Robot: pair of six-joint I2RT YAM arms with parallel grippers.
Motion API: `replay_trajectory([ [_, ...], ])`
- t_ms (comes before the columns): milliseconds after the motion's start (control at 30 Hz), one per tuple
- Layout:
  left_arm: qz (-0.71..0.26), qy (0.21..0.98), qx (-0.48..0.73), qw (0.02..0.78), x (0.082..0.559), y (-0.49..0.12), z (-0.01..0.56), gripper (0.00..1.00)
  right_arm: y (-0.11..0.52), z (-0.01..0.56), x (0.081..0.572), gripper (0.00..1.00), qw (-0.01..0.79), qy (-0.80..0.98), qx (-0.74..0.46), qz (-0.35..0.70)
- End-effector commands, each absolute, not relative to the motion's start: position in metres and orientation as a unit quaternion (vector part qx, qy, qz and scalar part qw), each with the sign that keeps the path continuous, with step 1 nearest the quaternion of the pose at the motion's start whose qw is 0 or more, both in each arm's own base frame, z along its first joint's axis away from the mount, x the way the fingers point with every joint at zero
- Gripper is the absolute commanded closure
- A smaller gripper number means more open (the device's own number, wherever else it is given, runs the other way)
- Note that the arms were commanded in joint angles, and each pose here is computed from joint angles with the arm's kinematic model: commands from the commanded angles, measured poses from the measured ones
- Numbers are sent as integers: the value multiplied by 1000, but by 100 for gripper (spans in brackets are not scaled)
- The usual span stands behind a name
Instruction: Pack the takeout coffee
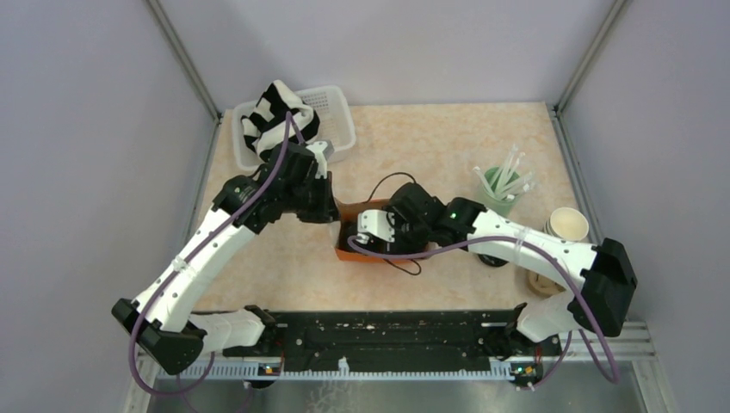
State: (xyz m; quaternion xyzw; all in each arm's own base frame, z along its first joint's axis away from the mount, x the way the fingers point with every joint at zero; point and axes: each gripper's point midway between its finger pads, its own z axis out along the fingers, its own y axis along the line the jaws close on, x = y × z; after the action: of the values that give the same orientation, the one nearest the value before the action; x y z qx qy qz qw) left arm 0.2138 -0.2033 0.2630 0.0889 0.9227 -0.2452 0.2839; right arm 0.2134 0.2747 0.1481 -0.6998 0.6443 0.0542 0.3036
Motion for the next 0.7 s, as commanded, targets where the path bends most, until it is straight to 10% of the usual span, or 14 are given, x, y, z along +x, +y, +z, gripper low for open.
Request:
replay_trajectory([
  [0,-234,924,86,291,215,-198,257,100,269,149,180,45,248,667,-693,118],
  [667,-249,926,79,271,219,-210,257,100,282,215,189,6,284,703,-644,97],
])
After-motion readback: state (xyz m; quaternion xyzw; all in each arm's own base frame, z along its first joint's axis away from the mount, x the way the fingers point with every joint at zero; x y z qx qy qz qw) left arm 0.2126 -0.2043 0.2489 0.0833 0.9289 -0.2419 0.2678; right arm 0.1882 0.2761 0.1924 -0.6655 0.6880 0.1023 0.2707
